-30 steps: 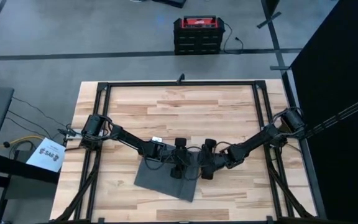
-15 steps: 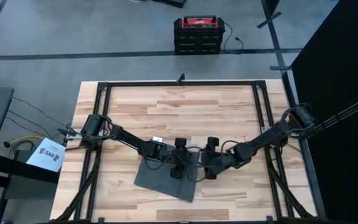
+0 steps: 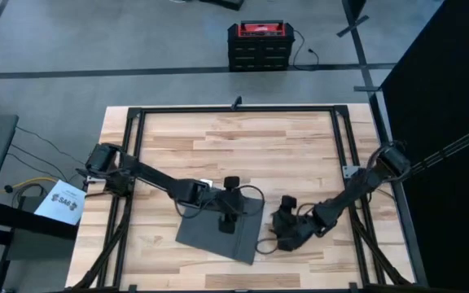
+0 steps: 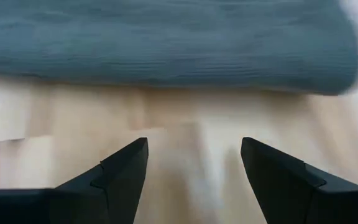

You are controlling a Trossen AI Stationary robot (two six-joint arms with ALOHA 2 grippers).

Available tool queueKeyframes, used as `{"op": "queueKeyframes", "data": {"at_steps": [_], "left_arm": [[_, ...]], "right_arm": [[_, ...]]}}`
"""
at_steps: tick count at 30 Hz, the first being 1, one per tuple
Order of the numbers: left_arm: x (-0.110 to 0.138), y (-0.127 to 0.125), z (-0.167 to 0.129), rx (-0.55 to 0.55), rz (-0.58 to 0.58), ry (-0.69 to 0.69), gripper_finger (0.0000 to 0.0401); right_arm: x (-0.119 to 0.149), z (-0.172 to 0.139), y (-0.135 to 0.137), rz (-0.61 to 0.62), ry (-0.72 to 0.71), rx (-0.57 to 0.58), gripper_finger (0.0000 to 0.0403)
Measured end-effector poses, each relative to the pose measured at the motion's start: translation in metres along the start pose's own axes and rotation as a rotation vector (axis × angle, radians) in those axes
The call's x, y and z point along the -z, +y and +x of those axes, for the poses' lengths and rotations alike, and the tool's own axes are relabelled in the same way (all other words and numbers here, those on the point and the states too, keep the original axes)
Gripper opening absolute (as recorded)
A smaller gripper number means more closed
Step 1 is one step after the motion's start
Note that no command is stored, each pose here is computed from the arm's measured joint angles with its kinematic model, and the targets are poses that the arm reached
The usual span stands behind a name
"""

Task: Roll towel
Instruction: Roll the gray towel

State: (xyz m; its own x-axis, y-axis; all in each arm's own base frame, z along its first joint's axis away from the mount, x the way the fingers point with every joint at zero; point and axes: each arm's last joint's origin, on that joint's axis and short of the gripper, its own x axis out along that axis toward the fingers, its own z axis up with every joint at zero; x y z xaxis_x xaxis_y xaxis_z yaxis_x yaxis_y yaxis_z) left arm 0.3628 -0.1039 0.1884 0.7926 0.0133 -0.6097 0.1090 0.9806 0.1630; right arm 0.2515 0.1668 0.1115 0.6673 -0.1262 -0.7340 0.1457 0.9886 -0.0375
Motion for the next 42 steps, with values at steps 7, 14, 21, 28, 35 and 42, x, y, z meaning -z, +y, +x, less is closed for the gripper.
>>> {"op": "queueKeyframes", "data": {"at_steps": [7,14,21,28,35,42], "left_arm": [[0.016,-0.045,0.008,0.049,-0.001,0.039,0.0191],[0.029,-0.065,0.023,0.071,-0.027,0.039,0.0191],[0.048,-0.070,0.042,0.063,-0.025,0.087,0.0191],[0.051,-0.070,0.046,0.058,-0.026,0.096,0.0191],[0.052,-0.070,0.046,0.057,-0.035,0.109,0.0191],[0.050,-0.069,0.044,0.058,-0.035,0.107,0.0191]], "right_arm": [[0.003,0.022,0.019,0.059,-0.047,-0.007,0.0249],[-0.002,0.026,0.024,0.077,-0.068,-0.017,0.0249],[-0.008,0.031,0.018,0.077,-0.078,-0.022,0.0249],[-0.016,0.033,0.018,0.026,-0.091,-0.018,0.0249],[-0.038,0.023,0.019,-0.018,-0.154,-0.024,0.0249],[-0.049,0.018,0.013,-0.039,-0.170,-0.009,0.0249]]}}
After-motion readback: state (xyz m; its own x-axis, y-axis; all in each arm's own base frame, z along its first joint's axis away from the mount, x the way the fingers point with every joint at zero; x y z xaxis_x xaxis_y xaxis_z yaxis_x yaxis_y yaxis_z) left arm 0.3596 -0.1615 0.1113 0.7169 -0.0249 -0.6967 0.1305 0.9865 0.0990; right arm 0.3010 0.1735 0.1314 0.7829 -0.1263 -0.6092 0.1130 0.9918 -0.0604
